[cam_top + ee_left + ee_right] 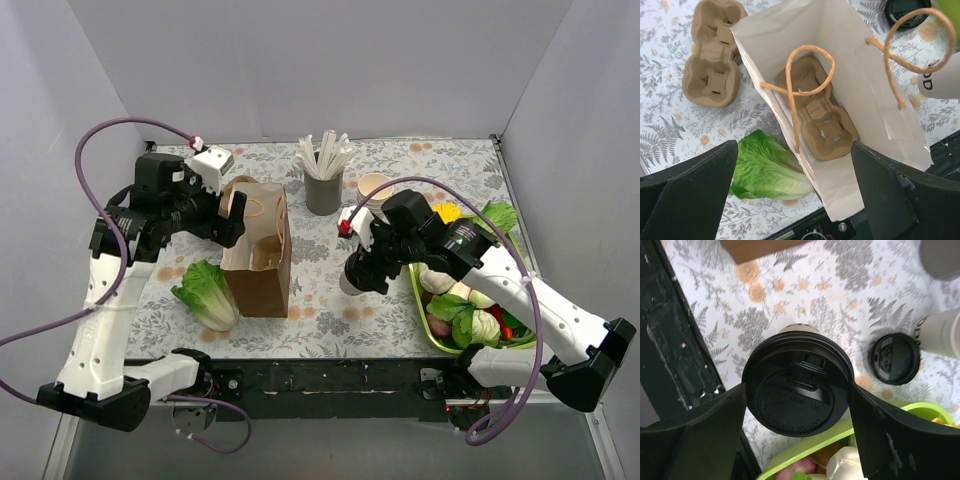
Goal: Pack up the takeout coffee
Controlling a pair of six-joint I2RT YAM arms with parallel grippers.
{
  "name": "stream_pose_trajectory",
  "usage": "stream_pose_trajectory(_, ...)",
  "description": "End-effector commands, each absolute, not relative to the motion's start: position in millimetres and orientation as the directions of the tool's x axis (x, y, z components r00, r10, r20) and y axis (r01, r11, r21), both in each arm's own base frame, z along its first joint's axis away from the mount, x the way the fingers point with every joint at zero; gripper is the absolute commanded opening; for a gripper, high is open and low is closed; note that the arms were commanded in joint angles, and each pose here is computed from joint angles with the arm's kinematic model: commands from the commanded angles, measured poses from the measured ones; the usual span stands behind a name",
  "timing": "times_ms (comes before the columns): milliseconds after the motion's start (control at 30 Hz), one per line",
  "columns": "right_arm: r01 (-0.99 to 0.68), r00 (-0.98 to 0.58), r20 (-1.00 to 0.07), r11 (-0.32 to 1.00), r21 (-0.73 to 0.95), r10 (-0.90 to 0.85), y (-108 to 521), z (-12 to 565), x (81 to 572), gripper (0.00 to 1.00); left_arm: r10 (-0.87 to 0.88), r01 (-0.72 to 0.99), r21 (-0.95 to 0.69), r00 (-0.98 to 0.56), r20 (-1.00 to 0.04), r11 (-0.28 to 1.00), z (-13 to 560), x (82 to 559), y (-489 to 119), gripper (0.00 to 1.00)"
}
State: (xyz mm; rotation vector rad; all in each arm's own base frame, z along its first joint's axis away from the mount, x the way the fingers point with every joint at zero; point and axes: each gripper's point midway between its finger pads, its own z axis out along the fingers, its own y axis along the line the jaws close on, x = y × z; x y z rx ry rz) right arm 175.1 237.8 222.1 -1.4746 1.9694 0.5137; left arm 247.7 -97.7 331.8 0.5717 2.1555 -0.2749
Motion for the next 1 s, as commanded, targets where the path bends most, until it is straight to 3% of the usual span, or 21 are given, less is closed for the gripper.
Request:
stream_pose_trajectory(0,-0.92,-0.057,-0.81,0.346,-0.186,-0.584,255,284,205,0.01,0.312,0.498,-0.035,-0.594,-0.742,0.866,308,250,-101,0.97)
stream_pose_trajectory(200,-0.871,0.008,-0.873,0.425,-0.245,-0.488,267,340,239,0.01,0.347,0.514,-0.061,-0.657,-0.669,0.856,279,265,-107,0.88)
stream_pose_trajectory(433,-0.806,0.024,-0.921,0.537,-0.248,-0.388,249,412,280,0.01,0.365,0.536,-0.109,-0.695,-0.619,0.837,266,271,-116,0.59)
stream_pose_trajectory(467,-0.801,0.019,-0.925,0.548,-0.241,-0.379,247,417,284,0.01,0.373,0.546,-0.112,-0.695,-0.614,0.831,264,270,-117,0.49)
stream_pose_trajectory(533,-0.799,0.022,-0.932,0.554,-0.233,-0.361,245,428,289,0.01,0.391,0.575,-0.136,-0.691,-0.608,0.807,263,267,-123,0.4)
stream_pose_trajectory(700,-0.81,0.099,-0.933,0.516,-0.278,-0.347,246,444,283,0.01,0.425,0.656,-0.167,-0.64,-0.64,0.736,271,263,-137,0.16)
stream_pose_trajectory(800,-0.837,0.128,-0.935,0.469,-0.281,-0.332,249,449,271,0.01,0.45,0.699,-0.167,-0.604,-0.658,0.695,274,262,-143,0.07)
stream_pose_trajectory(967,-0.895,0.16,-0.947,0.364,-0.258,-0.279,261,457,250,0.01,0.513,0.757,-0.123,-0.544,-0.664,0.642,273,268,-148,0.0)
